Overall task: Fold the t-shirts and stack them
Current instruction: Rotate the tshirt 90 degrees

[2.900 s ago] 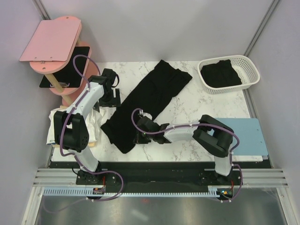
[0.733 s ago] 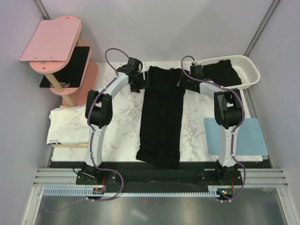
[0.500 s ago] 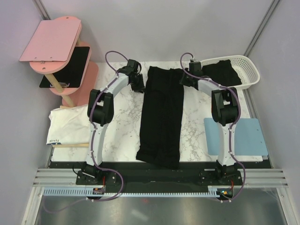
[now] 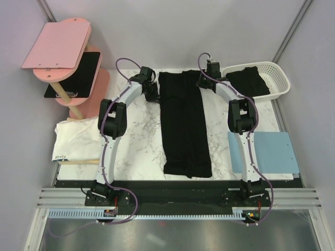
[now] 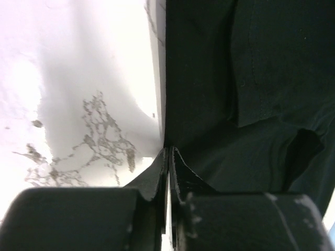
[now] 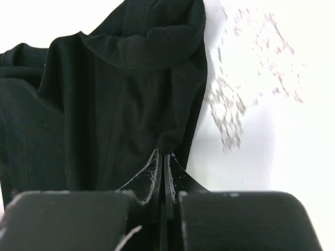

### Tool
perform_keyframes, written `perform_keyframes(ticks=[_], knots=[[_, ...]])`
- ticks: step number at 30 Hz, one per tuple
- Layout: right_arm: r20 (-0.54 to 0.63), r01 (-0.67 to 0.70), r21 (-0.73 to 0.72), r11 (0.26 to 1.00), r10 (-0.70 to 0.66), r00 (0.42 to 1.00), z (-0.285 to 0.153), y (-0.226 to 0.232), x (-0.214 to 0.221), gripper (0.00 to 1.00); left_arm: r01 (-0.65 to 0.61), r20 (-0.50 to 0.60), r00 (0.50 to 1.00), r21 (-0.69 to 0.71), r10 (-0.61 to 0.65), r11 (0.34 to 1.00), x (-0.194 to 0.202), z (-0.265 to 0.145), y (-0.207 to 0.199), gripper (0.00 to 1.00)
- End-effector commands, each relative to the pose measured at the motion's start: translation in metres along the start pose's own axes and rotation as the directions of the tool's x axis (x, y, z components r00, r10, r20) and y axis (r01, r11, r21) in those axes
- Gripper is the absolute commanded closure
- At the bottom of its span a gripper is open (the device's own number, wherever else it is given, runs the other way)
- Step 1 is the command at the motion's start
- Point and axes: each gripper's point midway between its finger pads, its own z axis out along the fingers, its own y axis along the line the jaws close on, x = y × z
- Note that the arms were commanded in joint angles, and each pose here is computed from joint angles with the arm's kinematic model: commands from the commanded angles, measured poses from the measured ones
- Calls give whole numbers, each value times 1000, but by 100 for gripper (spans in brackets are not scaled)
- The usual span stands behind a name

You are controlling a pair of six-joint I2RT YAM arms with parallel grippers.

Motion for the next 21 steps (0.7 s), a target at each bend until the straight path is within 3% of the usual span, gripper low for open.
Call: perform_keyframes(ticks=[1,2,3,5,6,8,9,11,12,13,15,19,20,21], knots=[[14,16,-6,1000,-16,1000,5,1,-12,91,19,55,998,-20,-18,1000,-20,-9,9,87],[12,18,-4,1000,-18,1000,4,-1,-10,77,22,62,998,-24,-20,999,-21,-13,8,81],[31,26,-12,1000,-26,999,-5,5,-20,72,23,71,997,-21,-21,1000,-22,-22,5,58],[40,45,-12,999,-45,998,-13,2,-13,58,20,89,996,-18,-18,1000,-24,-33,2,37],[101,57,-17,998,-55,993,-35,13,-37,53,22,108,994,-18,-19,1000,-26,-49,-1,26],[119,74,-1,997,-73,990,-51,9,-34,38,17,137,990,-18,-14,1000,-27,-64,-6,18],[170,82,-11,997,-79,982,-77,21,-57,32,14,148,989,-24,-10,1000,-23,-78,-7,15],[151,84,-3,996,-83,985,-96,19,-48,18,7,151,989,-10,-6,1000,-15,-93,-13,14],[194,91,-23,996,-85,977,-124,32,-64,15,28,107,994,-14,-26,1000,6,-89,-8,14],[153,76,-13,997,-73,986,-130,24,-44,9,16,142,990,21,-19,1000,5,-108,-21,15],[168,62,-28,998,-57,984,-164,31,-46,2,40,88,995,16,-41,999,39,-107,-14,19],[43,7,-62,998,-5,999,-200,20,23,2,48,80,995,70,-53,996,87,-132,-24,27],[53,-7,-84,996,11,999,-216,25,24,2,79,50,995,74,-83,994,111,-126,-17,28],[-2,-27,-65,997,27,1000,-219,13,52,2,87,26,996,111,-91,990,125,-128,-21,30]])
